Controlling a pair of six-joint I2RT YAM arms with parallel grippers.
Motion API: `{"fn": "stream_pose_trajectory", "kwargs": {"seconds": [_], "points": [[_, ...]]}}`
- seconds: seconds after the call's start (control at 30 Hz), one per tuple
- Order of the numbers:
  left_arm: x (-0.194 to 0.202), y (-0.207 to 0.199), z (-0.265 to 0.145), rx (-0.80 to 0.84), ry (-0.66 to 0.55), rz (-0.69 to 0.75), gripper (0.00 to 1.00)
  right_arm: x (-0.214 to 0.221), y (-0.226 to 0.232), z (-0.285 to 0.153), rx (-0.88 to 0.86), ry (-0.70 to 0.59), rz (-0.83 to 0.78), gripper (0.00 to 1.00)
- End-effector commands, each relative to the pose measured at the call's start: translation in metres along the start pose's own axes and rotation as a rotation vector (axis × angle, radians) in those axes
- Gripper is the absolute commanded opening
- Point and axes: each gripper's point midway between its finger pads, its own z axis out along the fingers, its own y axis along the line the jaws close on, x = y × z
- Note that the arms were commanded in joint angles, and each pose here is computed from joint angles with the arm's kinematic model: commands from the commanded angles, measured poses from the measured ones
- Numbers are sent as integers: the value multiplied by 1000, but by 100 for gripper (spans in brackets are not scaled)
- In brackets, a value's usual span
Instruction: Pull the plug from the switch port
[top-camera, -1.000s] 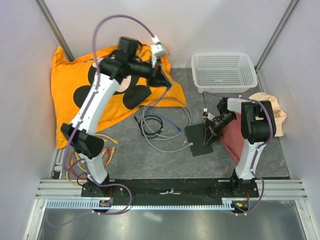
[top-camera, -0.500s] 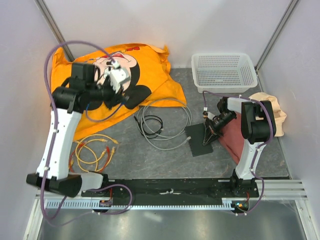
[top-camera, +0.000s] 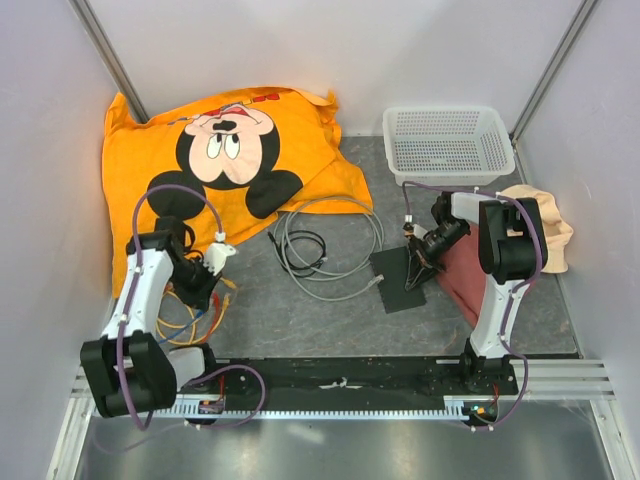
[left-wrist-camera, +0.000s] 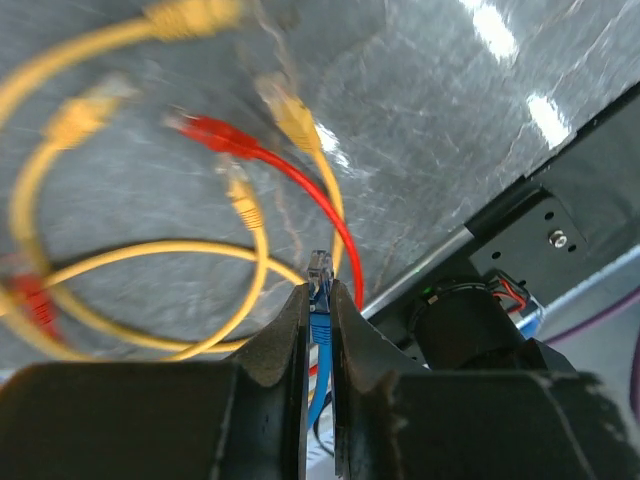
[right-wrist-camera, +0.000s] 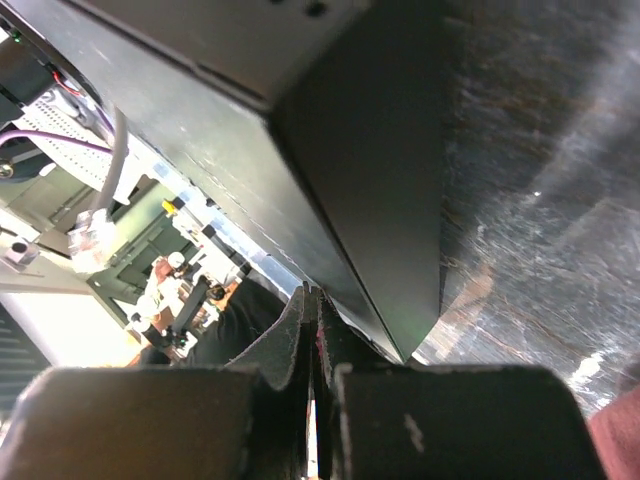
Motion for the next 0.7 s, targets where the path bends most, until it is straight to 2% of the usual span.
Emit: {"fn": "stream_pose_trajectory", "kwargs": {"seconds": [0.0,0.03,0.1,0.17,0.2,0.23,0.27,0.3,0.33,0.37,0.4,0.47,0.5,0.53,0.57,0.67], "points": [[4,11,18,-1,9,48,2,-55,-45,8,205,-134,-204,0],[1,17,21,-17,1,36,21,-54,-45,8,205,-132,-206,0],[-13,23,12,-31,-40,29,34,-50,-46,10,205,-128,-207,0],[-41,17,-3,9,-150,21,47,-49,-47,10,212,-130,-210,0],[-69,21,-23,-12,-232,56,52,-48,-47,10,212,-129,-209,0],[-91,11,-31,39,-313,44,62,-47,-47,10,212,-129,-209,0],[-110,9,-39,45,-369,57,66,-47,-47,10,212,-129,-209,0],[-138,-2,-49,62,-420,111,69,-48,-47,10,210,-131,-210,0],[-157,-14,-47,116,-441,83,71,-49,-46,10,210,-131,-209,0],[-179,-19,-47,120,-485,117,73,-50,-46,9,209,-134,-209,0],[-200,-44,-43,165,-497,197,77,-51,-46,8,209,-136,-208,0],[-223,-62,-18,210,-465,235,79,-52,-44,8,206,-136,-209,0],[-235,-75,-5,201,-418,303,79,-53,-44,7,207,-140,-213,0],[-240,-76,7,187,-374,300,79,-55,-42,5,209,-146,-220,1],[-254,-70,29,173,-306,274,79,-54,-42,3,211,-149,-224,1],[-269,-44,63,55,-162,14,78,-53,-39,0,217,-163,-238,1]]}}
